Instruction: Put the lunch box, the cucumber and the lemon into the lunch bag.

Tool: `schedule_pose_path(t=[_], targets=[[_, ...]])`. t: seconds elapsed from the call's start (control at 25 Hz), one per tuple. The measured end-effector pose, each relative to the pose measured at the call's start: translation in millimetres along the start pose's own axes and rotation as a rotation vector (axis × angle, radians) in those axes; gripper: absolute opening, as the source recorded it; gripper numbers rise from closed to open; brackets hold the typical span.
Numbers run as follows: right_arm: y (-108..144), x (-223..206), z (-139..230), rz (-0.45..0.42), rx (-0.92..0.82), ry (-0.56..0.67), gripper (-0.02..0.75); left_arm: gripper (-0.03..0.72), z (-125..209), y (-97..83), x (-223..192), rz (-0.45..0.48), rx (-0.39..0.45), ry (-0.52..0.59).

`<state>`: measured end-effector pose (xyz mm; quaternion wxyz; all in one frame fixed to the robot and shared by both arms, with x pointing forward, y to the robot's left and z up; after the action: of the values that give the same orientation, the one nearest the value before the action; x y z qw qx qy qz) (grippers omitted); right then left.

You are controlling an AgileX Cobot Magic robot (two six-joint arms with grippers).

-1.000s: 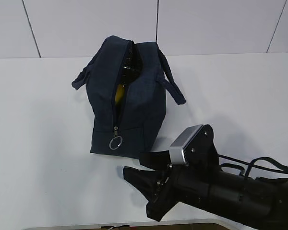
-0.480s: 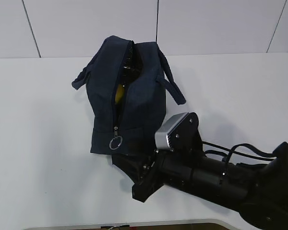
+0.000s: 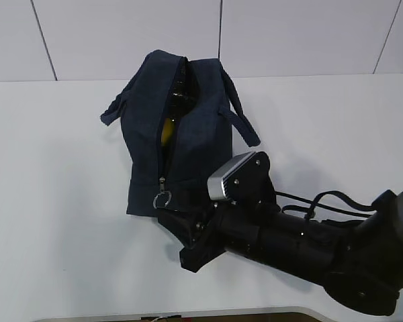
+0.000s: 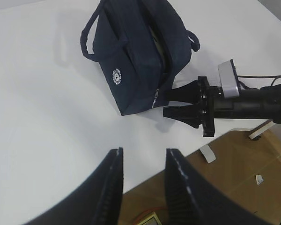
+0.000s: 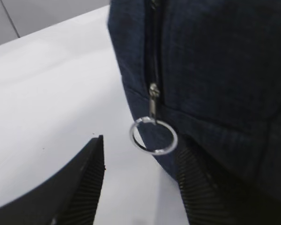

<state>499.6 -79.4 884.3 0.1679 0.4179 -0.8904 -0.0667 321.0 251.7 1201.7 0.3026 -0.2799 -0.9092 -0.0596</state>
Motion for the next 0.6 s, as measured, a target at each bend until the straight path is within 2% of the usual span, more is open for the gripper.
schedule_pose_path(t=[0.2,0.4,0.6], targets=[[-2.6,-5.0,1.7,0.008,-0.005,0.004,0.407,0.219,0.0,-0.1,0.0,0.001,0.0,0.0],[-1.0,-12.5,-5.0,-0.021,0.01,-0.016,0.407,0.219,0.0,-0.1,0.0,0.001,0.0,0.0],[0.1,-19.3,-3.5,-0.047,0.012,0.03,0.407,0.219,0.1,-0.2,0.0,0.002,0.0,0.001]])
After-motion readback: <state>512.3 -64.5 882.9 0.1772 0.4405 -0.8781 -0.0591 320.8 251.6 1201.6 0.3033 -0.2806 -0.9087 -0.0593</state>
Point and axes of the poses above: a point on each arm's last joint axis where the gripper is mounted, x pointing back along that axis away from the gripper, y along the wrist's bending axis when the last joint is at zero, z = x × y, the point moved 1 cm from there along -x, pointing out along that axis toward the gripper, and after that the axes turned 9 degrees about -x, right-handed, at the moved point
